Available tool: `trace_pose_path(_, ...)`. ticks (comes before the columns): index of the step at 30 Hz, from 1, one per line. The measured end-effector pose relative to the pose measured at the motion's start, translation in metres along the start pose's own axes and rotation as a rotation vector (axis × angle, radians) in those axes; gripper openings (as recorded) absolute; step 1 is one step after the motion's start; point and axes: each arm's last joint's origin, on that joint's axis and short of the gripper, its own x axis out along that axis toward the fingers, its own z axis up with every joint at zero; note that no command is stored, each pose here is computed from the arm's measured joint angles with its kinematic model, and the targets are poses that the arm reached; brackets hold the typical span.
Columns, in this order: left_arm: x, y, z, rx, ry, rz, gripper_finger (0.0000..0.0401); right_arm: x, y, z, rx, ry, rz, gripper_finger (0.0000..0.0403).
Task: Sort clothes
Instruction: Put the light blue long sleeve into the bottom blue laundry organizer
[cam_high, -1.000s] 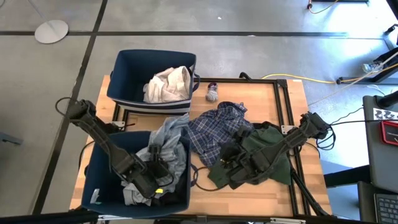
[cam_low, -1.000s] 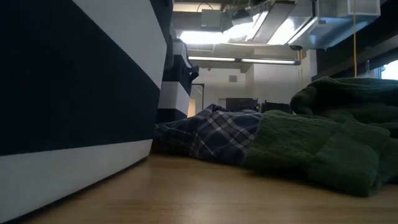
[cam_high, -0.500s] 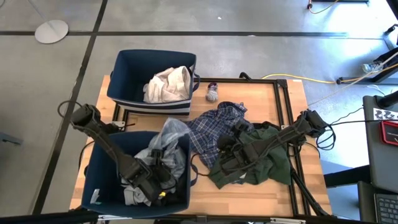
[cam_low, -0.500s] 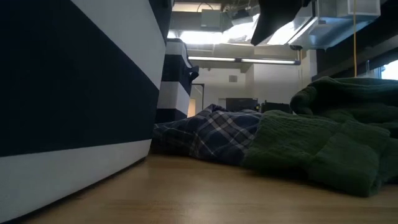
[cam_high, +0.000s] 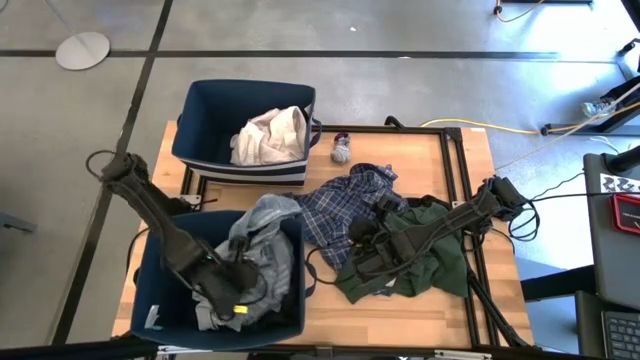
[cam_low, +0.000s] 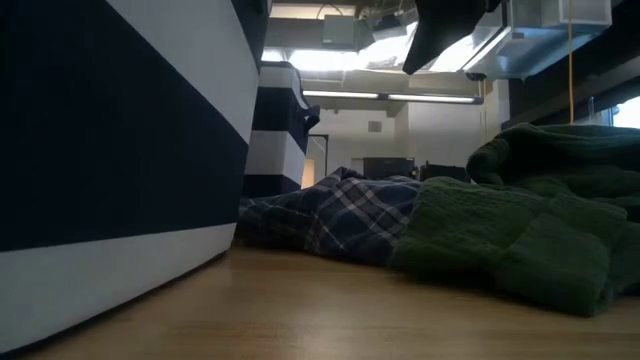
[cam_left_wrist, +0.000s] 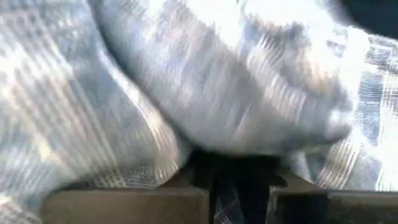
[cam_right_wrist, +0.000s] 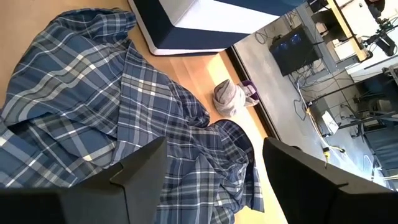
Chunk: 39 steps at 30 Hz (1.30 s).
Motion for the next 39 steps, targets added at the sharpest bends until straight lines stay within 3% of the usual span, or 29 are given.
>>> trace_pose_path(7, -0.048, 0.012, -0.007, -0.026, -0.183, -0.05, 0.004, 0.0, 0.0, 0.0, 0.0, -0.001, 0.0, 0.0264)
trace_pose_path(17, -0.077, 0.025, -0.005, -0.008, -0.485, 0.165, 0.004, 0.0, 0.0, 0.0, 0.003, -0.008, -0.004, 0.0264)
trace_pose_path(21, -0.079, 0.028, -0.004, 0.012, -0.534, 0.267, 0.004, 0.0, 0.0, 0.001, 0.004, -0.008, -0.004, 0.0264)
trace_pose_path(28, -0.078, 0.031, -0.001, 0.044, -0.529, 0.287, 0.0043, 0.0, 0.0, 0.001, 0.004, -0.009, -0.003, 0.0264)
trace_pose_path(32, -0.08, 0.041, 0.003, -0.008, -0.535, 0.304, 0.007, 0.0, 0.0, 0.001, 0.008, -0.011, -0.002, 0.0264)
trace_pose_path(39, -0.083, 0.055, 0.006, -0.017, -0.536, 0.339, 0.016, 0.0, 0.001, 0.001, 0.011, -0.012, -0.001, 0.0264)
